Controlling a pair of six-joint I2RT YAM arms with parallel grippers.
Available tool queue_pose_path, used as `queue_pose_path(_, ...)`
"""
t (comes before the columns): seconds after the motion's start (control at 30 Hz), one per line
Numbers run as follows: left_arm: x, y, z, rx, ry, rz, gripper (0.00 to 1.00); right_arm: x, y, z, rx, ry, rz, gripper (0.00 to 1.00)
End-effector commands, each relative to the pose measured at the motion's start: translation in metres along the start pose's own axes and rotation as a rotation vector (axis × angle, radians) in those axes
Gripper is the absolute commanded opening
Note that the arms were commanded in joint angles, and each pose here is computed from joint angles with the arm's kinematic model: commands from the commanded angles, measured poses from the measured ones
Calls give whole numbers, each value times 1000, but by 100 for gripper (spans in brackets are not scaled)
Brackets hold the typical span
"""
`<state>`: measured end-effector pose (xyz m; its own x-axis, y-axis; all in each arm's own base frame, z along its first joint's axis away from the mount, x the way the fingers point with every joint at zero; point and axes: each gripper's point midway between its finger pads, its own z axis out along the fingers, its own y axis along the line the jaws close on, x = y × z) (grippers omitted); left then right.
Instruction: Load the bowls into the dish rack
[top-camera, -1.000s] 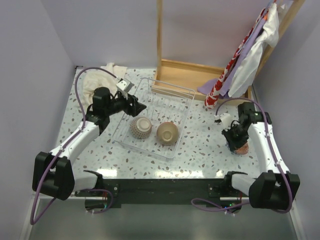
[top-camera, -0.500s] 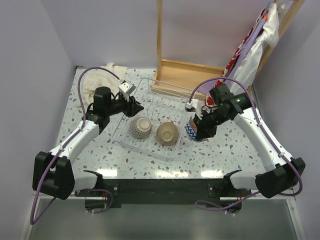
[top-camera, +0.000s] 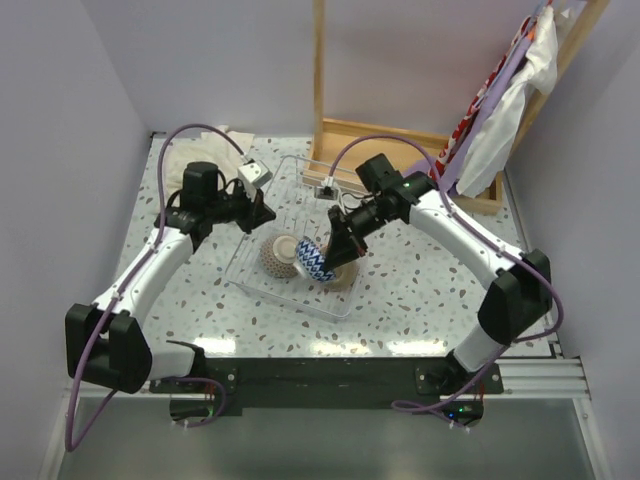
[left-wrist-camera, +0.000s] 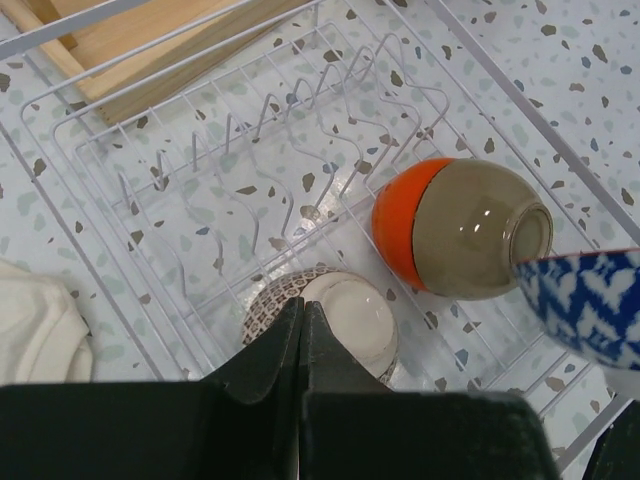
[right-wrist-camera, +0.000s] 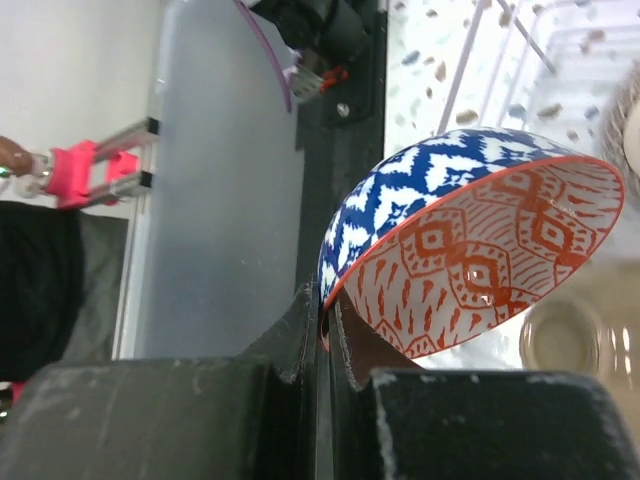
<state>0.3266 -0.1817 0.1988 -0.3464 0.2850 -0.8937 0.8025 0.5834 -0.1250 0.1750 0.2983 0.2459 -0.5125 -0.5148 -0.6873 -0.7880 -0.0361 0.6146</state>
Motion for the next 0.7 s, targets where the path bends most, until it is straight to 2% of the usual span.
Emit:
queue_pose_path(0.0, -20, 10, -15, -19, -3, 53, 0, -30, 12, 27, -232, -62, -58, 0)
queue_pose_path(0.2, -18, 16, -27, -44, 44, 109, 0, -21, 9, 40, -356, -16, -35, 0)
queue_pose_path(0.23, -16, 15, -27, -39, 55, 106, 0, -12, -4, 48, -378, 4, 20, 0)
queue_pose_path(0.27, -15, 15, -27, -34, 58, 111, 0, -2, 4, 44, -409, 21, 32, 0)
queue_pose_path(0.33, -9, 11, -26, -12, 72, 100, 0, -6, -7, 55, -447, -6, 124, 0)
queue_pose_path(0.67, 19, 6, -28, 31, 153, 142, 0, 23, -30, 74, -458, 37, 190, 0)
